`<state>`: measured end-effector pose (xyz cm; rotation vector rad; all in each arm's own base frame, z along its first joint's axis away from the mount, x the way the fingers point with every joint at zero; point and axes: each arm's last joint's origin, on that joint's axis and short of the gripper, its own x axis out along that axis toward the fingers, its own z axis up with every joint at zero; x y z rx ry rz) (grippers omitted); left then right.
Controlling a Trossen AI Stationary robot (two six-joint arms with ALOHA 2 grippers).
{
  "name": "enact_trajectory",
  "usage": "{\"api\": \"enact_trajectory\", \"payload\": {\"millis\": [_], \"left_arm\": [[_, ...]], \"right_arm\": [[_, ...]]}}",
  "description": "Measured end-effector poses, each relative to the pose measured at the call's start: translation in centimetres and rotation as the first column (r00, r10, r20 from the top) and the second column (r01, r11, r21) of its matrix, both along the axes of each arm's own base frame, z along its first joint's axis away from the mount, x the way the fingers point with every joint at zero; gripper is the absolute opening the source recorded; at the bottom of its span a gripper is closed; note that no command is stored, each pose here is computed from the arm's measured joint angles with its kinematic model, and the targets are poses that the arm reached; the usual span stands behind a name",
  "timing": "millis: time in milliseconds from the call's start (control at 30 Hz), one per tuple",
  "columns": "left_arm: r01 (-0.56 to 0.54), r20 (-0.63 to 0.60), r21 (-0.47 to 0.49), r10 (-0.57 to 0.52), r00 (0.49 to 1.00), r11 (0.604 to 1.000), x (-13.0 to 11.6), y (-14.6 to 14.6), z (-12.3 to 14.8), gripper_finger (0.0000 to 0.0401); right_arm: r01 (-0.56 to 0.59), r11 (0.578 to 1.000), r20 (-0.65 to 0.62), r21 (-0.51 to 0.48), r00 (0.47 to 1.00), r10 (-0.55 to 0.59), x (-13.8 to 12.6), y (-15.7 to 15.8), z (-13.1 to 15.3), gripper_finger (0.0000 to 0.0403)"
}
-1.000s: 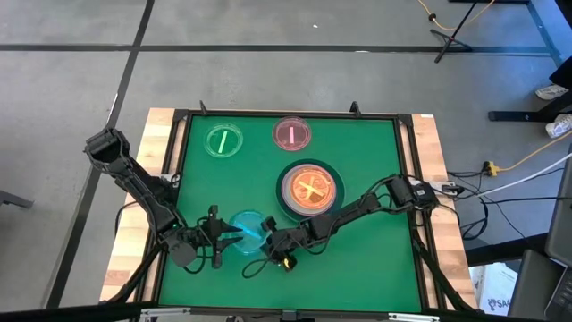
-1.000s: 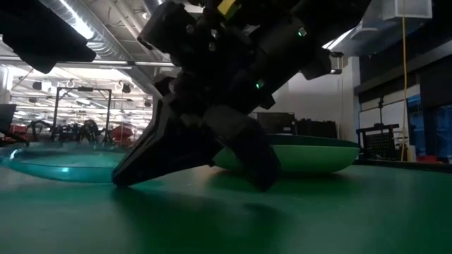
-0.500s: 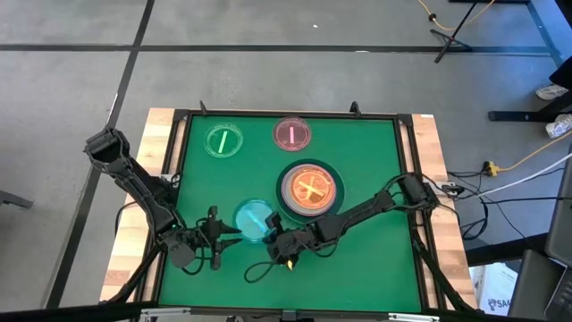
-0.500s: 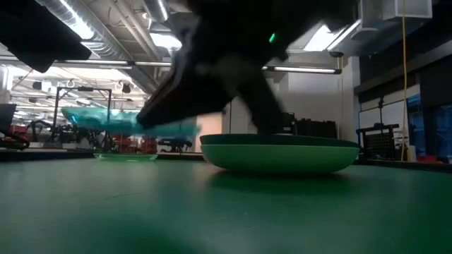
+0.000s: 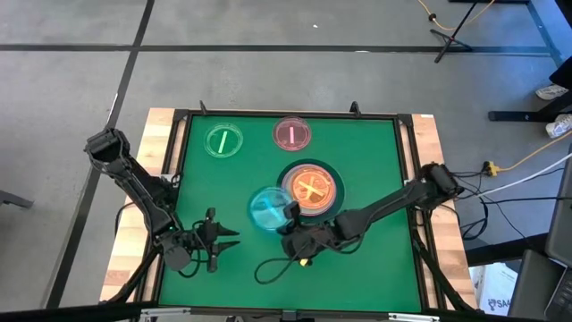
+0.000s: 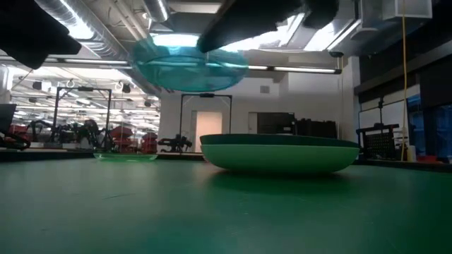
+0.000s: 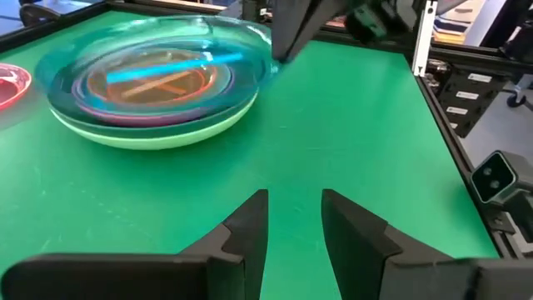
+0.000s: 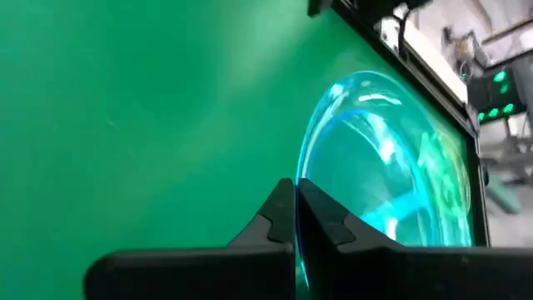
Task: Stack plastic plates
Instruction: Stack the blue plate on top of the orange plate
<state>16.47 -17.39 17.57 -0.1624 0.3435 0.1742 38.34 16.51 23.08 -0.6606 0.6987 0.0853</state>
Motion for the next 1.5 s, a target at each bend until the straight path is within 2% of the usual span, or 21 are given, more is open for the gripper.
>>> {"api": "enact_trajectory", "payload": {"millis": [133, 233, 367, 633, 733, 933, 1067, 1333, 1500], "left_arm": [[-0.001, 0.001, 0.000, 0.001, 1.000, 1.000, 0.0, 0.0, 0.0, 0.0107], [-0.001, 0.000, 0.000, 0.001, 1.000, 1.000, 0.0, 0.0, 0.0, 0.0107], [0.004, 0.000, 0.001, -0.004, 1.000, 1.000, -0.1, -0.1, 0.0, 0.0107], [0.005, 0.001, 0.016, -0.005, 1.000, 1.000, -0.1, -0.1, 0.0, 0.0107], [-0.009, 0.009, 0.018, 0.009, 1.000, 1.000, -0.1, 0.0, 0.0, 0.0107], [-0.012, 0.010, 0.010, 0.012, 1.000, 1.000, -0.1, 0.0, 0.0, 0.0107], [-0.018, 0.014, 0.011, 0.018, 1.000, 1.000, -0.1, 0.0, 0.0, 0.0107], [-0.031, 0.022, 0.015, 0.031, 0.999, 0.999, -0.1, 0.0, 0.1, 0.0107], [-0.020, 0.015, 0.009, 0.020, 1.000, 1.000, -0.1, 0.0, 0.0, 0.0107]], "right_arm": [[0.064, 0.998, -0.072, 0.005, 0.995, -0.063, -1.1, -0.9, 0.6, 0.0000], [0.140, 0.990, -0.108, -0.034, 0.984, -0.143, -2.0, -1.5, 0.6, 0.0000], [0.210, 0.976, -0.141, -0.061, 0.966, -0.217, -3.7, -2.4, -1.0, 0.0000], [0.346, 0.937, -0.094, 0.048, 0.936, -0.340, -6.7, -5.7, -3.6, 0.0000], [0.361, 0.926, -0.056, 0.114, 0.933, -0.357, -7.2, -6.8, -4.2, 0.0000], [0.338, 0.920, -0.068, 0.197, 0.941, -0.331, -7.3, -7.9, -6.1, 0.0000], [0.373, 0.910, -0.085, 0.183, 0.928, -0.363, -7.7, -8.5, -6.9, 0.0000], [0.395, 0.892, -0.076, 0.219, 0.919, -0.387, -7.6, -8.6, -6.9, 0.0002], [0.414, 0.878, -0.077, 0.242, 0.910, -0.407, -7.6, -8.6, -6.9, 0.0040]]}}
